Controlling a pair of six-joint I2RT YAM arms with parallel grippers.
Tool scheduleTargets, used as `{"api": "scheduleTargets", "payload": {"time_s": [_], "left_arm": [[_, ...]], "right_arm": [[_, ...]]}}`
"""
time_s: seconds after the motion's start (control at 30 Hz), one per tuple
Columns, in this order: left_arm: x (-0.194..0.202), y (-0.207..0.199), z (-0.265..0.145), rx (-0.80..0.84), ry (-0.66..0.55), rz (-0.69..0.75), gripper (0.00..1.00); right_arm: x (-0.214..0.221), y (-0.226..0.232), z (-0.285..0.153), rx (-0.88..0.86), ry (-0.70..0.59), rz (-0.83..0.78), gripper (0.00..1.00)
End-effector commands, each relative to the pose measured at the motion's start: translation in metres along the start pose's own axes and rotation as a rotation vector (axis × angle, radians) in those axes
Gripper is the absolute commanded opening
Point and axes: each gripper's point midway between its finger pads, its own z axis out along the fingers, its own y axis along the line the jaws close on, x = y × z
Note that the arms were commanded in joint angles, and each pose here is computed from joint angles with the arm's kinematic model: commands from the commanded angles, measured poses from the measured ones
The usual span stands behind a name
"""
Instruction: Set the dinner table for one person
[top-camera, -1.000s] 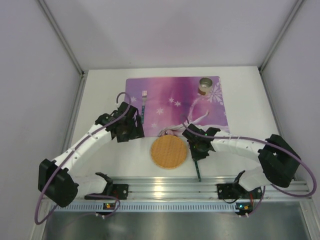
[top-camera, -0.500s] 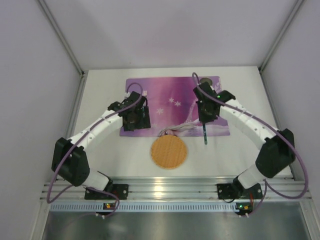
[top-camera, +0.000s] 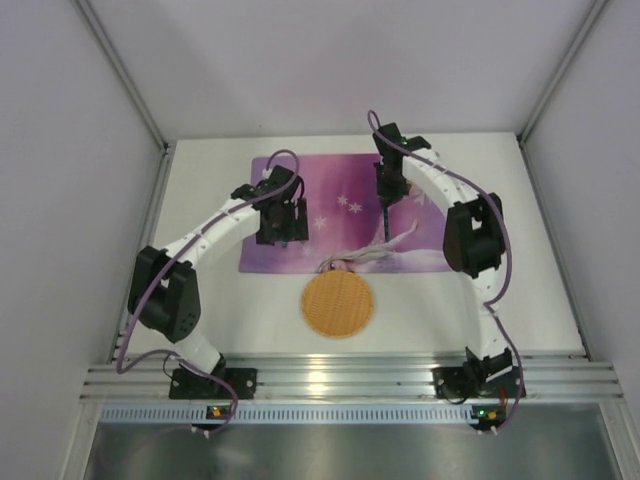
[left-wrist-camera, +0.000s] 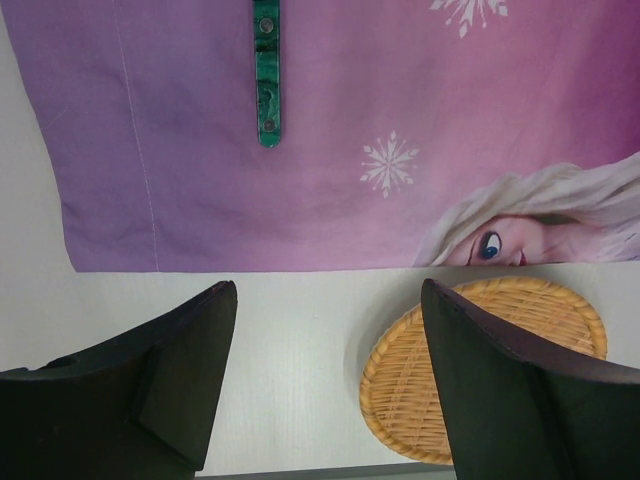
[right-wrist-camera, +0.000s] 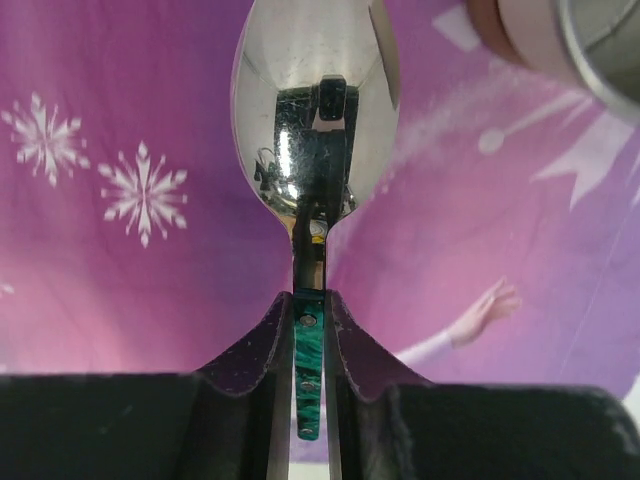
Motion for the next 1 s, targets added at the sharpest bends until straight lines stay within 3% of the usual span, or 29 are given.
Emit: {"api": "scheduleTargets", "payload": {"time_s": [0.0, 0.3, 0.5, 0.53, 0.6, 0.63, 0.83, 0.97], "left_arm": [[-0.02, -0.008, 0.001, 0.03, -0.035, 0.027, 0.79], [-0.034, -0.011, 0.01, 0.031, -0.025, 0.038, 0.79], [-0.036, -0.016, 0.014, 0.041, -0.011, 0.04, 0.79], [-0.037, -0.017, 0.013, 0.044, -0.011, 0.04, 0.79], [-0.038, -0.018, 0.012, 0.048, -0.012, 0.037, 0.79], [-0.039, -0.018, 0.012, 0.047, -0.013, 0.035, 0.79], [-0.032, -0.015, 0.009, 0.048, 0.0, 0.033, 0.79], [-0.025, -0.016, 0.005, 0.071, 0.007, 0.023, 0.79]], "right_arm": [[-0.034, 0.003, -0.005, -0.053, -0.059, 0.064, 0.0], [-0.018, -0.007, 0.041, -0.011, 0.014, 0.091, 0.0], [-0.018, -0.007, 0.047, -0.012, 0.011, 0.09, 0.01], [-0.018, -0.007, 0.046, -0.011, 0.009, 0.088, 0.04], [-0.019, -0.007, 0.045, -0.01, 0.005, 0.092, 0.21], [-0.019, -0.008, 0.044, -0.008, 0.004, 0.093, 0.33], [-0.022, -0.009, 0.029, -0.016, -0.015, 0.083, 0.51], [-0.018, -0.005, 0.011, -0.044, -0.021, 0.073, 0.52]]}}
